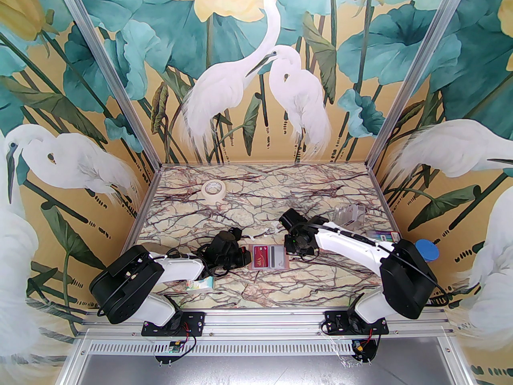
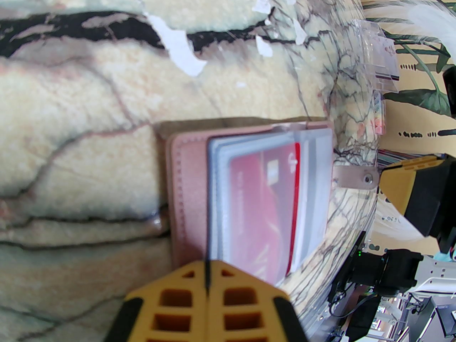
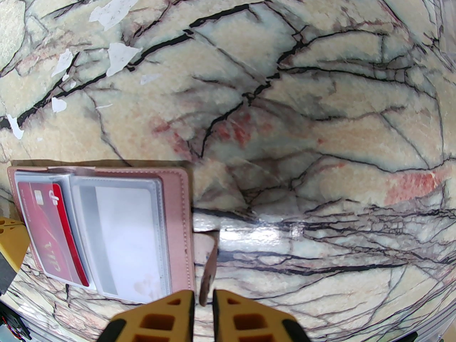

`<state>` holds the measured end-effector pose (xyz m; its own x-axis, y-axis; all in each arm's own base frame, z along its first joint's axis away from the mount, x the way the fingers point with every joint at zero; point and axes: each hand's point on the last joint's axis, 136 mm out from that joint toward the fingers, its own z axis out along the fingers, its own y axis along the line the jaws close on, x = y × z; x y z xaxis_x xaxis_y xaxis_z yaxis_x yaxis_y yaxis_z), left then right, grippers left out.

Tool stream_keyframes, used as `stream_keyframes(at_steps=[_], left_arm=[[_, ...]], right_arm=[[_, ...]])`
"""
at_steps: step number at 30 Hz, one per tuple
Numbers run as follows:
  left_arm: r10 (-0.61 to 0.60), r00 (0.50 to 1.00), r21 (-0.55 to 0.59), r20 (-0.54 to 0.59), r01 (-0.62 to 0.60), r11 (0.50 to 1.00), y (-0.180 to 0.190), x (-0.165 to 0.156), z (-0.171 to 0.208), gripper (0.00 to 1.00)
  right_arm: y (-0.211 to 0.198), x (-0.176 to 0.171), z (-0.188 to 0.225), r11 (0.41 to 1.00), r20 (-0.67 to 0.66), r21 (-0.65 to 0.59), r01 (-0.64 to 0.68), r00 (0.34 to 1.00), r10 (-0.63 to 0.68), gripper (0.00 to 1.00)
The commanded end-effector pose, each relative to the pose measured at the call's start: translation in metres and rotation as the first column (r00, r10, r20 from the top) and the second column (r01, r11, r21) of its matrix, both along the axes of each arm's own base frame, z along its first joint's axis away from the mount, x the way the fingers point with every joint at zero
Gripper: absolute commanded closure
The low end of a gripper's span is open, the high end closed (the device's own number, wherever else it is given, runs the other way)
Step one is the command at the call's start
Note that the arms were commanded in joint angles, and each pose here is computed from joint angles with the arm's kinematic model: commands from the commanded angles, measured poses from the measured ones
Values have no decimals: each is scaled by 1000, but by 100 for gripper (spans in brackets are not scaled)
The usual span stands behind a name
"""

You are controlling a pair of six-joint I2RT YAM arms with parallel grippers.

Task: Put the credit cards into the card holder

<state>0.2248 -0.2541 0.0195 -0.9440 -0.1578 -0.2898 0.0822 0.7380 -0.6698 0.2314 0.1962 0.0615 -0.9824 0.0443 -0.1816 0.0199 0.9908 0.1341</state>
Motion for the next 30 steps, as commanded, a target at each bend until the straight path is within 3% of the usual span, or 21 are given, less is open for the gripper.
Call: stream_keyframes(at_steps=[1, 30], left_arm=[[12, 999, 51, -42, -10, 999, 8, -7, -17, 100], [10, 999, 51, -46, -8, 999, 8, -7, -18, 100]], right_arm=[[2, 0, -2, 1000, -10, 0, -20, 1000, 20, 84], [-2, -3, -14, 1000, -27, -26, -16, 1000, 15, 87]])
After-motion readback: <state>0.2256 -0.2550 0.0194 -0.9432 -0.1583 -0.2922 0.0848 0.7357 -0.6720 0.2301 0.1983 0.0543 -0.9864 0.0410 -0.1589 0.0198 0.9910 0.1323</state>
